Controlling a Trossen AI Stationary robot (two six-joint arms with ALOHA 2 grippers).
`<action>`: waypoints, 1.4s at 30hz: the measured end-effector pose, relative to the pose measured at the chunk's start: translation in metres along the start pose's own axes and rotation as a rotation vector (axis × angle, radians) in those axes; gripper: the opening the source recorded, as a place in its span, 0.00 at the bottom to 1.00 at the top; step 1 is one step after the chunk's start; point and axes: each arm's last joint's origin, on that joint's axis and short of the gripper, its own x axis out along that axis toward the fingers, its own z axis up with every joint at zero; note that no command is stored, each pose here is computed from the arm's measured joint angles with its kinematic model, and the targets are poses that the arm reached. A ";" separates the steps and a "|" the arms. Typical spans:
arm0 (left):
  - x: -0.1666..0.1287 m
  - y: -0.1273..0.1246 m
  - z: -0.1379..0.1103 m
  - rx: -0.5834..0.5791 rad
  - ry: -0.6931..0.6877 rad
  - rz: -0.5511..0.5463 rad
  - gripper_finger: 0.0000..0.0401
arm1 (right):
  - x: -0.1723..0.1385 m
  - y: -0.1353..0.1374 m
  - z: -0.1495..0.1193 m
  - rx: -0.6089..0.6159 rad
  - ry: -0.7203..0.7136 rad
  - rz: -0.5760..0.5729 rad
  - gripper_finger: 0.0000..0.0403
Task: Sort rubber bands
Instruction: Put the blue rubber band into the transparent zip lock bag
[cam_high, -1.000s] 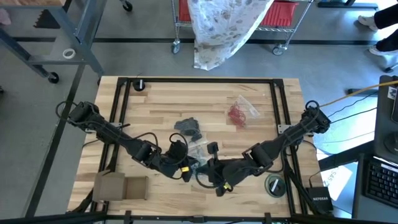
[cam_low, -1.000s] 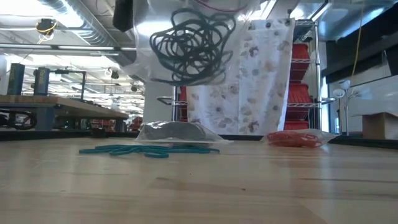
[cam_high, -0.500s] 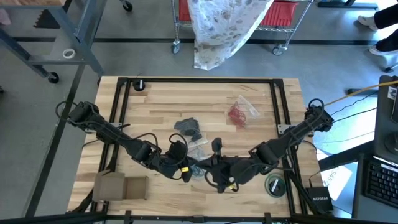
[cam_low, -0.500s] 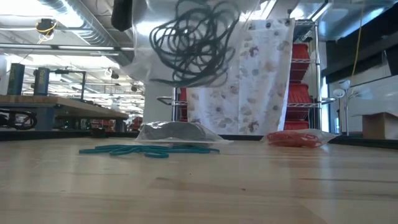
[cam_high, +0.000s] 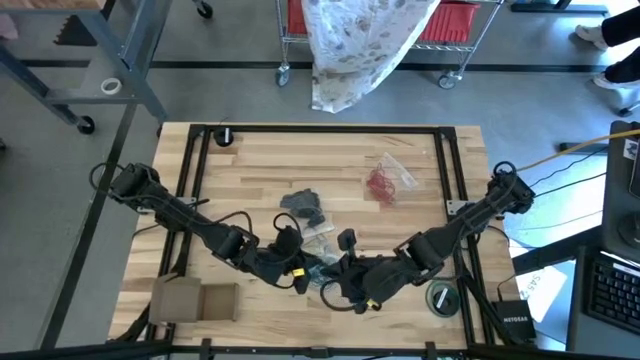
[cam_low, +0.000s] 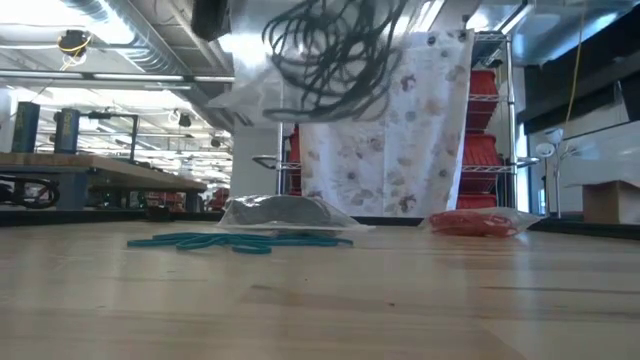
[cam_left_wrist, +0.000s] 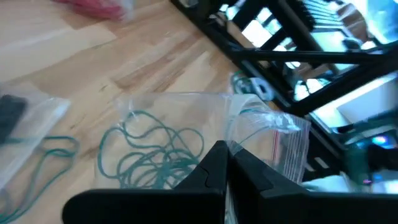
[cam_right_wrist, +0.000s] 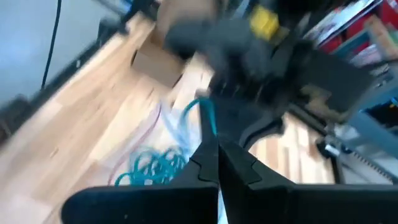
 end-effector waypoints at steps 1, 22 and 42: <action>0.000 -0.001 0.000 0.004 0.001 -0.010 0.00 | 0.002 0.002 -0.002 0.012 0.006 0.001 0.00; 0.005 0.006 0.006 0.018 -0.007 0.028 0.00 | 0.041 -0.005 -0.035 0.488 0.250 0.019 0.18; -0.049 0.029 0.022 0.180 -0.008 0.299 0.00 | 0.018 0.030 -0.049 0.348 0.310 -0.085 0.43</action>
